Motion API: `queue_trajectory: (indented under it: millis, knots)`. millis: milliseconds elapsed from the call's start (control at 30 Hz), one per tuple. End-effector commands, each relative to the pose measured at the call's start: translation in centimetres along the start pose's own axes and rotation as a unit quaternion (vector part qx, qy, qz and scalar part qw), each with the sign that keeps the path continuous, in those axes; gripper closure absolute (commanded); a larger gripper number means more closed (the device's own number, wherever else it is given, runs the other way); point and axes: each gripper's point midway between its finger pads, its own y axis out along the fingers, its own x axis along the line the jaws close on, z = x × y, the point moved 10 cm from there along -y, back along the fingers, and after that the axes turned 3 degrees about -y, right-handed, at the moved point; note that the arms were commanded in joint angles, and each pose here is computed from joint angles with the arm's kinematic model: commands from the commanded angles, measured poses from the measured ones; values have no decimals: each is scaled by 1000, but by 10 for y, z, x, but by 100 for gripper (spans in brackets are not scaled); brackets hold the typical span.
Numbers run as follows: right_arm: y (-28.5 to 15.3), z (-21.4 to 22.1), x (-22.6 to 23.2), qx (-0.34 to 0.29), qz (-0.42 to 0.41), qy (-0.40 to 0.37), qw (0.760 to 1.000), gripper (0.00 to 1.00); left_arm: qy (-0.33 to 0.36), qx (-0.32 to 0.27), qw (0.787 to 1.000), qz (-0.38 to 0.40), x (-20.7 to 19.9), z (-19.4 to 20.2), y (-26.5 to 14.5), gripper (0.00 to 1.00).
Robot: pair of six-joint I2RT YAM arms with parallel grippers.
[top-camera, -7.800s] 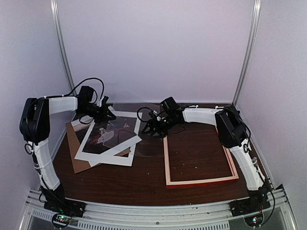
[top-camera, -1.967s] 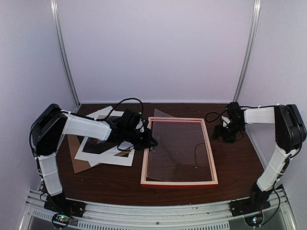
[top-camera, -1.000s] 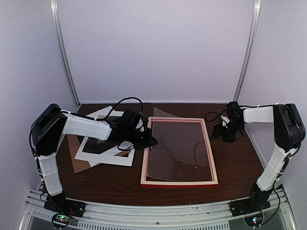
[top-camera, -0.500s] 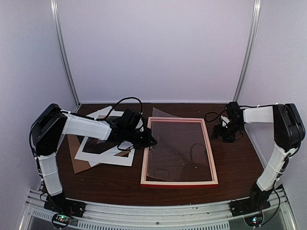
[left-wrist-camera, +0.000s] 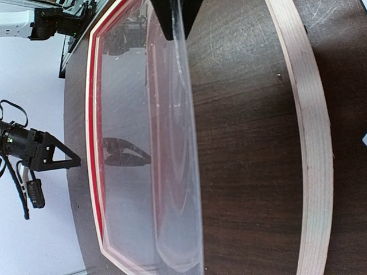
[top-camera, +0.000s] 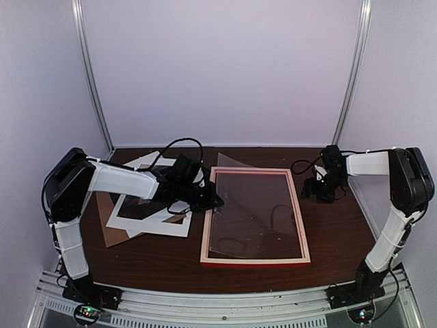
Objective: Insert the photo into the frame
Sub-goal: Place the glass panel in the frame body.
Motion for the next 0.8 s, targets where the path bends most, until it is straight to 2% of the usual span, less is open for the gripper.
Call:
queue_trajectory:
  millis: [0,767]
  knots:
    - [-1,-4,5,-7,-8,-11,1000,25,11,-1,1000,19,-9,-9,-1,100]
    - [1,-2,5,-2,-10,-9,1000,25,-18,30,999,35,-11,-5,1,100]
